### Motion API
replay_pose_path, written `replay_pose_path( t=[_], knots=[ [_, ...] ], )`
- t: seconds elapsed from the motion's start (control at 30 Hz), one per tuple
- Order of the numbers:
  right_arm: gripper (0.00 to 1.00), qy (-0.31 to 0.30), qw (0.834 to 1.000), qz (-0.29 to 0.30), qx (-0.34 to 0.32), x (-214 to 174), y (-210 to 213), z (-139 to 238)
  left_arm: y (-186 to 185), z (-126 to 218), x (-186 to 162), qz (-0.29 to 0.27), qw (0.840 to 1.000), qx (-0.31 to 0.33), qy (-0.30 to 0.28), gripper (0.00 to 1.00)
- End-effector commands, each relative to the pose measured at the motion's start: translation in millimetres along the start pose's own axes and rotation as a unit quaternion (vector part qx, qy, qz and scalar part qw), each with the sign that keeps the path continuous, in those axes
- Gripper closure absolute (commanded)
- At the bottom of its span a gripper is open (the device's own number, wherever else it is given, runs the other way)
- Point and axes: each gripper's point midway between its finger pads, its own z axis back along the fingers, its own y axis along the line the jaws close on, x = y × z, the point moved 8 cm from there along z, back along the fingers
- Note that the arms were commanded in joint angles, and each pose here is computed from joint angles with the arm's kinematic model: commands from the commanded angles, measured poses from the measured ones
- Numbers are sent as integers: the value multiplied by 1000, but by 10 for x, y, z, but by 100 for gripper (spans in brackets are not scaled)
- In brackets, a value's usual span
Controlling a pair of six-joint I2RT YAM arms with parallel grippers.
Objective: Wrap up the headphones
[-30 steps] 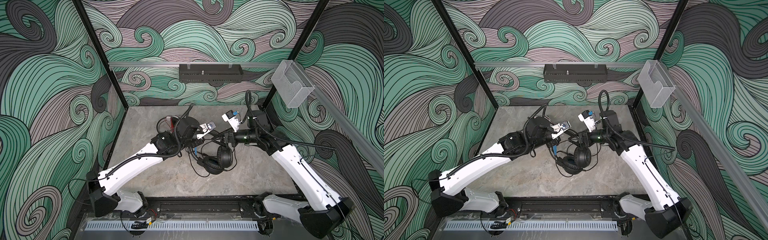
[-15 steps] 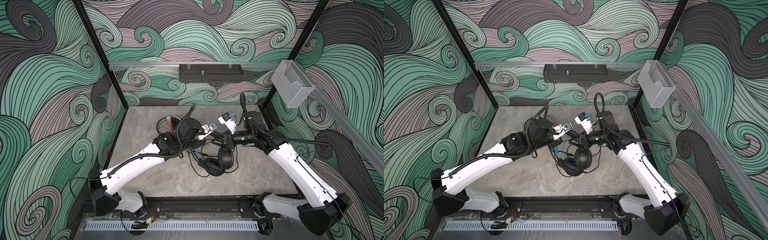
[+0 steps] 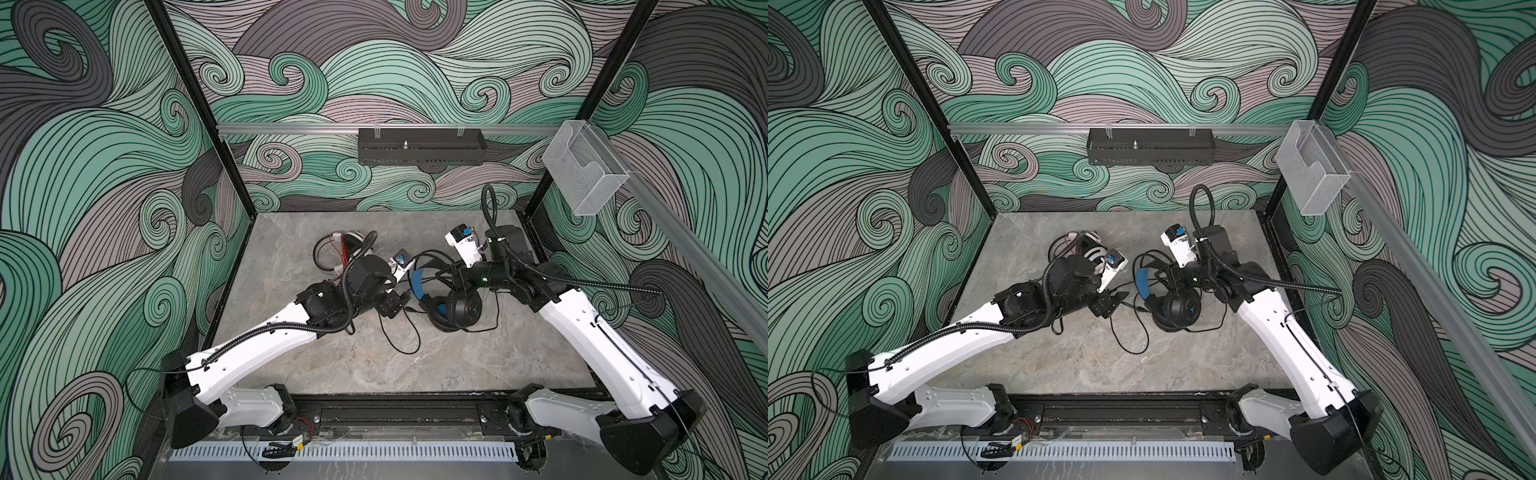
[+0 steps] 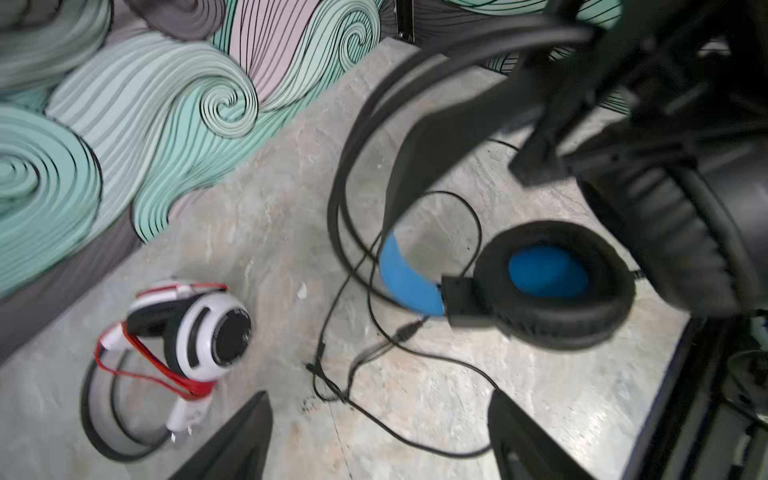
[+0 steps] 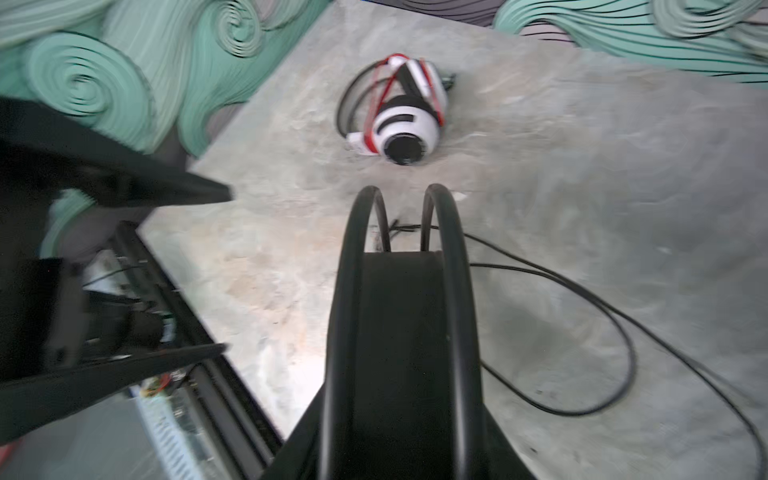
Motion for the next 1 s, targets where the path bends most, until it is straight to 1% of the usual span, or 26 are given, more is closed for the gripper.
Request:
replay_pose_path(
  t=[0.0,0.07,0.1,0.23,0.3,0.4,0.43,0.53,0.6,0.67,0.73,0.87,0.93,0.97],
  knots=[
    [100,-25,986,65,-154,88,-193,-9,62,105,-184,123,992,-1,12,17],
    [100,-17,973,107,-202,68,-195,-153,151,116,-337,171,985,16,31,18],
    [100,-15,965,132,-226,64,-176,-238,209,122,-407,202,978,23,40,19],
    [100,13,936,215,-278,-47,-43,-641,473,181,-591,334,941,18,53,24],
    [100,42,922,255,-290,-175,46,-879,573,243,-640,368,928,31,56,24],
    [100,67,904,297,-299,-314,185,-1151,694,372,-653,391,918,43,41,23],
    [100,71,901,308,-298,-362,232,-1203,744,420,-666,400,914,52,38,22],
    [100,75,893,341,-283,-499,410,-1291,904,542,-744,433,897,74,39,19],
    [98,81,891,356,-270,-613,537,-1333,981,601,-758,441,893,79,39,19],
    [93,92,887,372,-257,-774,680,-1395,1069,652,-740,442,892,91,40,19],
    [85,101,887,383,-236,-951,838,-1432,1153,694,-684,433,895,103,39,19],
    [68,116,895,388,-187,-1194,1065,-1448,1254,712,-541,414,903,107,44,19],
    [60,117,906,380,-147,-1223,1128,-1432,1280,713,-478,407,905,108,53,19],
    [55,116,908,378,-136,-1229,1148,-1429,1288,729,-444,405,906,108,52,19]
  ],
)
